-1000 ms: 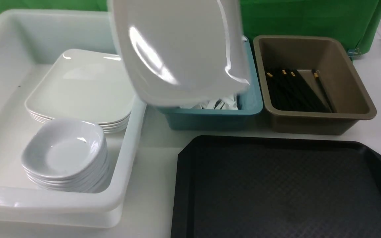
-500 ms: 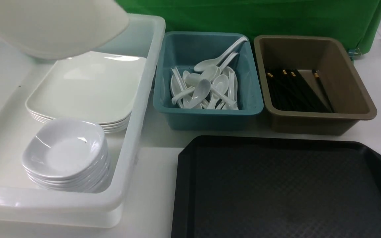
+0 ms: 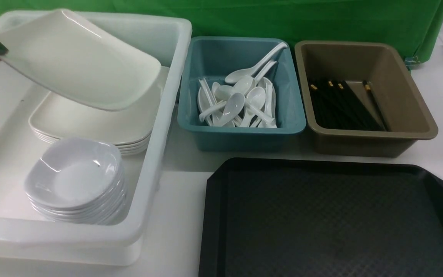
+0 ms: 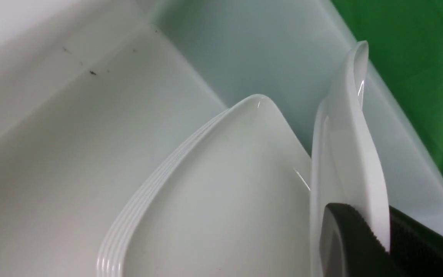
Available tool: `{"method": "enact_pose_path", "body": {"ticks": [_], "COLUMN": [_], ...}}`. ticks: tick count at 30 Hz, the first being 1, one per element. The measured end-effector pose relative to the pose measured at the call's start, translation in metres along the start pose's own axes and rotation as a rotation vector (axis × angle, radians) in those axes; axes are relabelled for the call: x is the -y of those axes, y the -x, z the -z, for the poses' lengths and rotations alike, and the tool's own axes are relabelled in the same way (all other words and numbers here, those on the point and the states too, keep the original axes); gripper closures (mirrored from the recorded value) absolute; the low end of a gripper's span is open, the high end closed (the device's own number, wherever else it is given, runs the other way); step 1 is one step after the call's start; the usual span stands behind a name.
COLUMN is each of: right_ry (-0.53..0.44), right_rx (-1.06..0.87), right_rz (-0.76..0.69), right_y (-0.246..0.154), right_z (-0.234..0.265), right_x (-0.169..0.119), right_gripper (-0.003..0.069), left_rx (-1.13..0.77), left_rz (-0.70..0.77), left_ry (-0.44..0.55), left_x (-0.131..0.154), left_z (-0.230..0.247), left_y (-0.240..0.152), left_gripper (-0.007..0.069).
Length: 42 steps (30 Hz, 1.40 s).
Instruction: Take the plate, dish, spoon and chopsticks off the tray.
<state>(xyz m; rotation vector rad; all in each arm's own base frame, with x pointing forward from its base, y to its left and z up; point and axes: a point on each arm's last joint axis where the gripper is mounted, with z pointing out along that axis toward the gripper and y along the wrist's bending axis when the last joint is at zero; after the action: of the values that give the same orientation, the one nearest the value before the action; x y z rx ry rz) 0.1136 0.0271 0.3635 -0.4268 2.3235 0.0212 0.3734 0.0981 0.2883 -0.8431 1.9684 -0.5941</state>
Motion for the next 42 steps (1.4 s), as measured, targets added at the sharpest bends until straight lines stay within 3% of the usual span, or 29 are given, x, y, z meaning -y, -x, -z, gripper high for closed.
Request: {"method": "enact_pose_path", "body": {"ticks": [13,18,24,29,32,34,37,42], "right_ry": [0.0,0.0,0.0,0.0,-0.004,-0.01,-0.025,-0.055], "right_rx": [0.0,0.0,0.0,0.0,0.035,0.1,0.263,0.636], "right_rz": [0.0,-0.003,-0.023,-0.023,-0.025,-0.028,-0.03,-0.038], "right_y": [0.0,0.0,0.0,0.0,0.007,0.017,0.03,0.027], "right_z": [0.0,0.0,0.0,0.0,0.008,0.022,0.042,0.082], "right_x": [0.0,0.0,0.0,0.0,0.001,0.003,0.005,0.006], "right_gripper": [0.0542,0.0538,0.0536,0.0536,0.0536,0.0536,0.054,0.0622], "left_rx": [-0.1,-0.157,-0.193,-0.197,-0.162,-0.153,-0.152,-0.153], "left_rz": [-0.024,-0.124,-0.234,-0.291,-0.4,-0.5,-0.616,-0.766], "left_ry": [0.064,0.115,0.192,0.184,0.138,0.076,-0.011,-0.173], "left_x": [-0.019,-0.025,-0.033,-0.025,-0.004,0.021,0.055,0.102], "left_z": [-0.035,-0.036,-0.034,-0.022,-0.001,0.023,0.057,0.112], "left_y": [-0.022,-0.026,-0.028,-0.025,-0.02,-0.022,-0.031,-0.055], "left_gripper": [0.0578,0.0447,0.0207,0.0146,0.0225,0.0391,0.0546,0.0616]}}
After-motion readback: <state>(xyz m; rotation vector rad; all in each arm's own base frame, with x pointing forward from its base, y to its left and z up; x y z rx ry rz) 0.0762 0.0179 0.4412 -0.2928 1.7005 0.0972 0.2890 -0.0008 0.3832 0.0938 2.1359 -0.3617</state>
